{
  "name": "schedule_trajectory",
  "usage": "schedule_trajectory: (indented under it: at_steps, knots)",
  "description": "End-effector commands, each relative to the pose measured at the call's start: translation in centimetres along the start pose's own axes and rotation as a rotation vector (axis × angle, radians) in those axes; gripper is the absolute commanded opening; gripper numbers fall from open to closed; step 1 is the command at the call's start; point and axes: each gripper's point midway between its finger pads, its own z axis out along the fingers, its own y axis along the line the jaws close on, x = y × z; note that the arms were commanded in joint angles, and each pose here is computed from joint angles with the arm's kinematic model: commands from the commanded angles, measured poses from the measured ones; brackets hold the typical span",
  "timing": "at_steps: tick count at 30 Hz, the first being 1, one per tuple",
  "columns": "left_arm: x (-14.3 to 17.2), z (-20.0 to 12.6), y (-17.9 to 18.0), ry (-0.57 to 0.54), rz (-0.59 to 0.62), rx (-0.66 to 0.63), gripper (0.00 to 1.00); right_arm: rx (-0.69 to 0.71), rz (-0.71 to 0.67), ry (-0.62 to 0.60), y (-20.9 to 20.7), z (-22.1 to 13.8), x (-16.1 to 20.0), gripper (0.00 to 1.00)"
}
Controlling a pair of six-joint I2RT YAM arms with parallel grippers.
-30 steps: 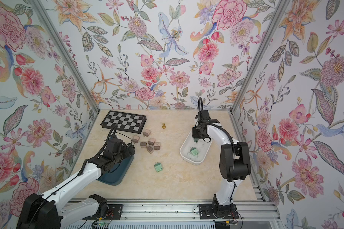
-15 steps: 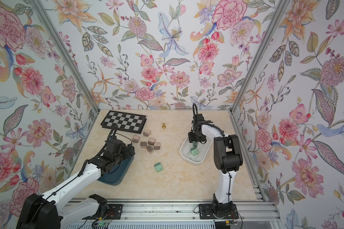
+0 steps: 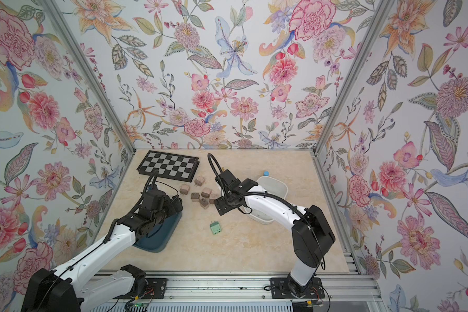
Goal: Place the plugs by color into the storage box
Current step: Pick up the plug from the center of the board.
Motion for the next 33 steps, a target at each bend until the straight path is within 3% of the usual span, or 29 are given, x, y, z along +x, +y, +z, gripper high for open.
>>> schedule_trajectory:
  at_steps: [1, 12, 19, 21, 25, 29, 33]
  knots:
    - [0.2, -0.4, 0.5, -0.004, -0.004, -0.023, 0.98, -0.016, 0.044, 0.1, 2.1, 2.5, 2.5, 0.87]
    - [0.7, -0.8, 1.0, 0.0, -0.007, -0.023, 0.99, -0.069, 0.04, 0.158, 5.4, 7.1, 3.7, 0.84]
    - [1.0, -0.6, 1.1, 0.003, -0.013, -0.022, 0.99, -0.081, 0.035, 0.202, 5.8, 8.5, 5.1, 0.65]
    - [1.0, -0.5, 1.1, 0.005, -0.013, -0.021, 0.99, -0.081, 0.035, 0.204, 5.7, 8.7, 5.2, 0.55]
    - [1.0, -0.5, 1.2, 0.004, -0.013, -0.022, 0.99, -0.079, 0.038, 0.176, 5.4, 7.9, 4.5, 0.39]
    - [1.1, -0.5, 1.3, 0.004, -0.014, -0.023, 0.99, -0.085, 0.069, 0.121, 3.8, 5.9, 2.9, 0.35]
    - [1.2, -0.6, 1.4, 0.006, -0.013, -0.027, 0.99, -0.061, 0.14, 0.02, -0.7, 2.5, 0.1, 0.33]
